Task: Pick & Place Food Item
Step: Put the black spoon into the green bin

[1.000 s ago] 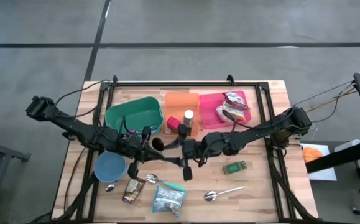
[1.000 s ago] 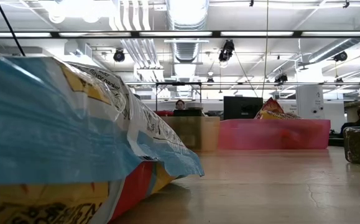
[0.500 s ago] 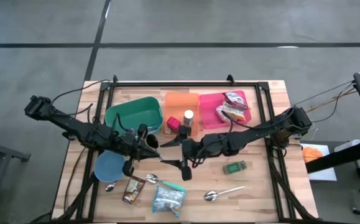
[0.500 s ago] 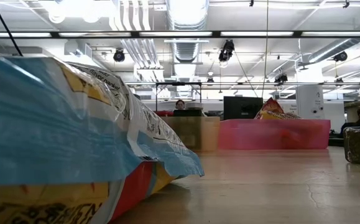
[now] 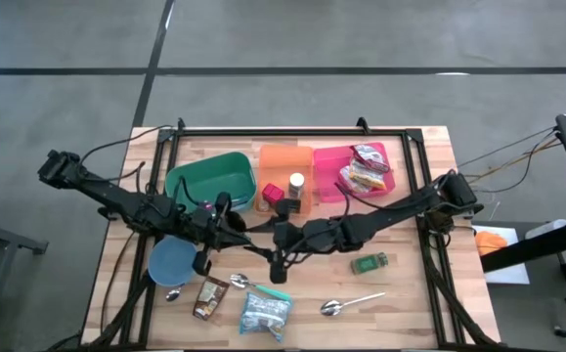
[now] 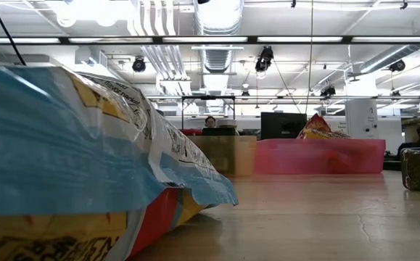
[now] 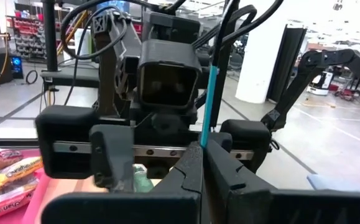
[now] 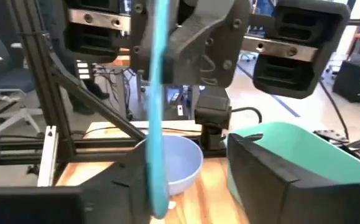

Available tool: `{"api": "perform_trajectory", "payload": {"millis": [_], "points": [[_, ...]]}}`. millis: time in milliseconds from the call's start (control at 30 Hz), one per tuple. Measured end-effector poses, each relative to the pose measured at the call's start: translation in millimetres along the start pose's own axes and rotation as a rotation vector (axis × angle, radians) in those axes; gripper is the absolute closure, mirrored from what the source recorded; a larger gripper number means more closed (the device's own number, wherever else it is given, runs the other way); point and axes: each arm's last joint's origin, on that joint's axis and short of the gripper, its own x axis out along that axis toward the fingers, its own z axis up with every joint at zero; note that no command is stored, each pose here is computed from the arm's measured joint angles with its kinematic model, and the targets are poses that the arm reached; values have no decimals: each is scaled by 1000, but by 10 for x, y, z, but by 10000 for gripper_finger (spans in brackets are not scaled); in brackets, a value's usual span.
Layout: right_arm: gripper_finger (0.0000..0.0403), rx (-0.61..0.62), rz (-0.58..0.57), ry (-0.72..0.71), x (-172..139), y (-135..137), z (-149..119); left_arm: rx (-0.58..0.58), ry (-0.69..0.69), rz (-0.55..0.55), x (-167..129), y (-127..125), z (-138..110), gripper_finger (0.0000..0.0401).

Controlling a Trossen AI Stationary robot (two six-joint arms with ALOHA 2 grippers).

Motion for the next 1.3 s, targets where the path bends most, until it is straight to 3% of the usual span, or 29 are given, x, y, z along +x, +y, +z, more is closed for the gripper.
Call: {"api": "perform_trajectory", "payload": {"millis": [300, 767, 933, 1300], "points": [[379, -14, 70, 26, -50, 26, 34, 1, 8, 2, -1, 1, -8, 401], [395, -4, 67, 140, -72, 44, 150, -3, 51, 3, -28, 7, -28, 390], [395, -1, 59, 144, -73, 51, 225, 3, 94, -3, -59, 10, -55, 335], [396, -4, 44, 166, -108, 52, 248, -16, 161, 10, -245, 25, 27, 167]]}}
